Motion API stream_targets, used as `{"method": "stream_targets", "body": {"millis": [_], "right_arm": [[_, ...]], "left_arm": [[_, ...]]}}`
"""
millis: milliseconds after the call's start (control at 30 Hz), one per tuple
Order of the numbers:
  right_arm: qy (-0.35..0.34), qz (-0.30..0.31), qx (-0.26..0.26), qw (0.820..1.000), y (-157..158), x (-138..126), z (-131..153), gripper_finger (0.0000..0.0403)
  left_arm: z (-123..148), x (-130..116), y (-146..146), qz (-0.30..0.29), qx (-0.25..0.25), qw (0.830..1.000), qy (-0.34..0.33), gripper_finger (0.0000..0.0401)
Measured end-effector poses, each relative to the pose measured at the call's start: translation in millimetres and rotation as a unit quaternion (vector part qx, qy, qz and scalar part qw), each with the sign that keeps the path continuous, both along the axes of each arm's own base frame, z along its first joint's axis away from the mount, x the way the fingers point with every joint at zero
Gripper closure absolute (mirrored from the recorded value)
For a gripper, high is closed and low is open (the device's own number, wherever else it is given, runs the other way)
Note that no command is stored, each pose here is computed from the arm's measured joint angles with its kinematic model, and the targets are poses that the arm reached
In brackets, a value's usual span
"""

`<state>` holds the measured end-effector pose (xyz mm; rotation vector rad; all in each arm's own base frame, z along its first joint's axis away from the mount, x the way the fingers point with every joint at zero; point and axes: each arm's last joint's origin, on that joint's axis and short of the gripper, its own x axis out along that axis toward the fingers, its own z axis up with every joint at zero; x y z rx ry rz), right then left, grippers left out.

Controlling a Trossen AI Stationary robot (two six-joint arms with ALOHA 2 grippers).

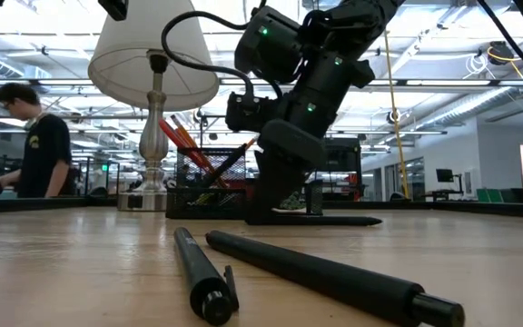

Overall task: Pick and place office supplies into organizer
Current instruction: Put the top black pen into the black desk organizer

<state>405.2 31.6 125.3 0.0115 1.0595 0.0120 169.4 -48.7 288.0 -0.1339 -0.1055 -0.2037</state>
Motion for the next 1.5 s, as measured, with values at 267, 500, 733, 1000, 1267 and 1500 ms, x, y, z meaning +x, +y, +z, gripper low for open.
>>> {"method": "stream_targets", "body": {"millis": [267,500,733,1000,1267,1500], "right_arm": [[0.026,-0.029,0.01,0.999,1.6,-4.6,-2.1,0.029],[0.031,-0.03,0.011,0.999,2.5,-5.7,-2.5,0.0336],[0.023,-0.016,0.01,1.0,4.4,-4.6,-2.0,0.0381],[-0.017,0.0,0.013,1.0,13.8,1.6,0.0,0.0373],[-0.058,0.024,0.011,0.998,24.1,7.1,2.8,0.0379],[-0.101,0.037,0.005,0.994,28.4,10.7,15.2,0.0381]], "left_arm": [[0.0,0.0,0.0,0.0,-0.001,1.0,0.0,0.0334],[0.0,0.0,0.0,-0.001,-0.001,1.0,0.0,0.0334],[0.0,0.0,0.0,-0.001,-0.001,1.0,0.0,0.0334],[0.0,0.0,0.0,0.0,-0.001,1.0,0.0,0.0334],[-0.1,0.0,0.0,-0.001,0.0,1.0,0.001,0.0334],[-0.6,0.1,-0.1,0.0,0.003,1.0,0.002,0.0334]]}}
